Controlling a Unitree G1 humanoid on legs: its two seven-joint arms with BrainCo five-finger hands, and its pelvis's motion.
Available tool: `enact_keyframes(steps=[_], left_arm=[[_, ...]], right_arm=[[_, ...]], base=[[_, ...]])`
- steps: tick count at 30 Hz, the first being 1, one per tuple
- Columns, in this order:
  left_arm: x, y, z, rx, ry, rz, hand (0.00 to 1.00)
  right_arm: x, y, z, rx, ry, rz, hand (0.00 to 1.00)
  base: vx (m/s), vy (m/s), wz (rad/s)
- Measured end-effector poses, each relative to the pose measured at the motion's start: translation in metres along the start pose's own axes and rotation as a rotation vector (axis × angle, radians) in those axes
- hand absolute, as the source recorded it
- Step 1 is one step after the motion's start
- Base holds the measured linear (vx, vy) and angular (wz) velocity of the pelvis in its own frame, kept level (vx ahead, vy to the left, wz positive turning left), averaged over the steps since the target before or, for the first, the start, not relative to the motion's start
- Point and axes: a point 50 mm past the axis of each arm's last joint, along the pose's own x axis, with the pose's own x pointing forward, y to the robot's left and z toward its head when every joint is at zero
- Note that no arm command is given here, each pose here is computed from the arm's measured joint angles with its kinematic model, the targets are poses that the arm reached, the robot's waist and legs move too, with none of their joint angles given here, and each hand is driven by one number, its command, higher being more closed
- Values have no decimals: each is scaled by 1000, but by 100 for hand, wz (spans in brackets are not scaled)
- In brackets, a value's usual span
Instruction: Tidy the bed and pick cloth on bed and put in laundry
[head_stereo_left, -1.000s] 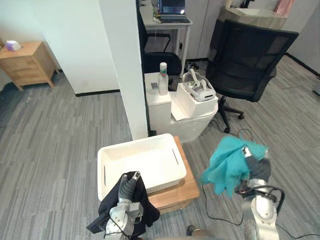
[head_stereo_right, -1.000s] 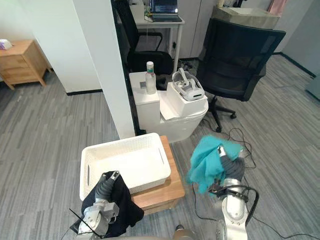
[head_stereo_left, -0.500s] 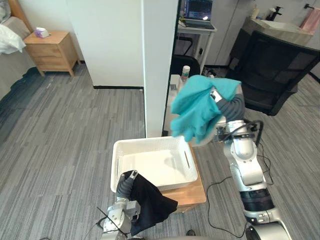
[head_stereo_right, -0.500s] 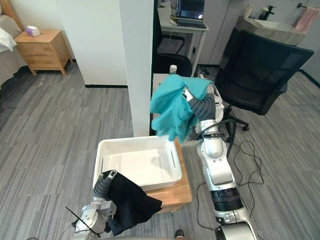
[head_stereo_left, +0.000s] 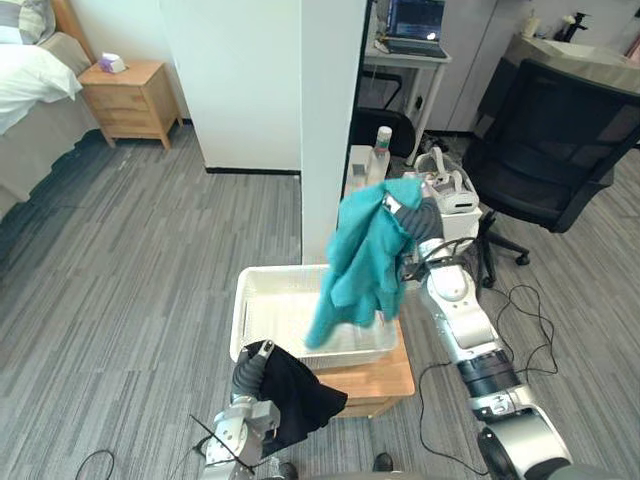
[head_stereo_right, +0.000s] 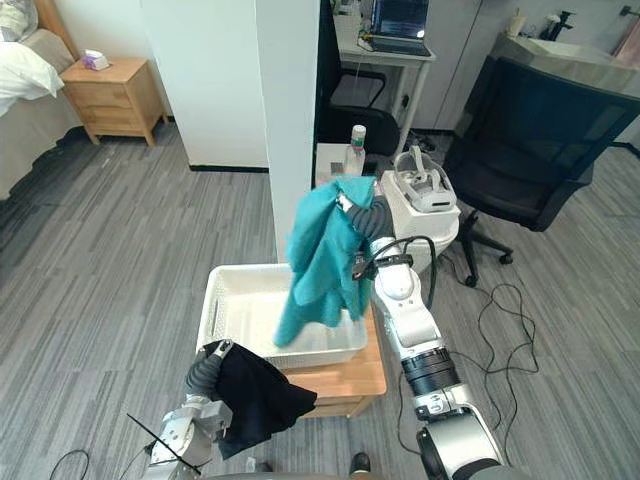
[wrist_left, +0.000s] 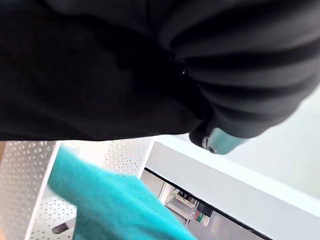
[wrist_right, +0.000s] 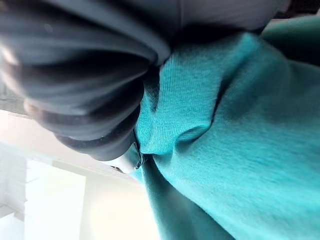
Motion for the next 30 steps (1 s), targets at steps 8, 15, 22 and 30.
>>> enact_keyframes(steps=[8,15,22,30], left_arm=[[2,-17,16,-37,-69,-78,100],[9,-32,42,-82,-176,-146,100],[18,-53,71,-71,-303,-199,100],[17,-47,120,-69,-557,-87,100]], right_arm=[[-6,-3,-33,-71,141,-35,0],[-44,-3,-75,-237,312,-39,0],[-45,14,-73,-546,251,44,0],[-30,15,-35,-751,42,-46,0]], base=[[-44,0,9],[0,-11,3],[22,-12,1],[-51,-13,-5]])
